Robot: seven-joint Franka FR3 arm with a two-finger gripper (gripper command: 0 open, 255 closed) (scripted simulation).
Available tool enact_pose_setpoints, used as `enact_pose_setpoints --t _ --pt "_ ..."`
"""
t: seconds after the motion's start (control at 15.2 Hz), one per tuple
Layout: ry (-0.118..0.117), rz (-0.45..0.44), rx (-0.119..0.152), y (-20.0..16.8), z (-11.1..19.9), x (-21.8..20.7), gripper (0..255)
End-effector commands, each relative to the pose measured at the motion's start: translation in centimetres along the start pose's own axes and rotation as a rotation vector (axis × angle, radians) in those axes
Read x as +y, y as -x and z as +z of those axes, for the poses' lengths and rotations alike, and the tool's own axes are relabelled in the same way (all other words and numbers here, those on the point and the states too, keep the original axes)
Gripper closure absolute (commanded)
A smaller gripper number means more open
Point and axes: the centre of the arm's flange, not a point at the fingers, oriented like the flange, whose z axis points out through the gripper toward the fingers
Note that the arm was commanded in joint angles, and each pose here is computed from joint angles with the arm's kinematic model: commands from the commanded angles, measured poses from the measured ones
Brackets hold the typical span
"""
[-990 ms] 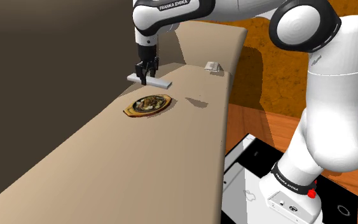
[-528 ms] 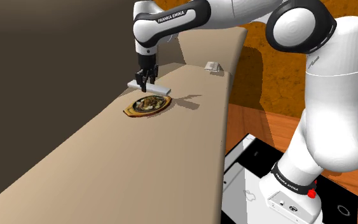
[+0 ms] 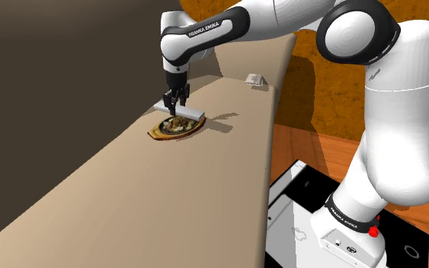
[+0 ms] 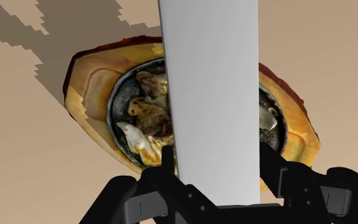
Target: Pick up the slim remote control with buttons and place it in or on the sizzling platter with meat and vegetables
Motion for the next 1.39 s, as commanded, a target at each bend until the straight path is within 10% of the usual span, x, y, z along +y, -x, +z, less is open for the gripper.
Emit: enact_pose_setpoints --t 0.0,0.13,0.2,1.32 --pt "0.000 0.000 0.001 0.0 0.0 0.0 255" --pt "0.000 0.000 0.001 0.0 0.0 0.0 255" --pt "0.000 0.000 0.001 0.0 0.0 0.0 0" --pt "0.000 0.000 0.001 0.0 -5.0 0.0 0"
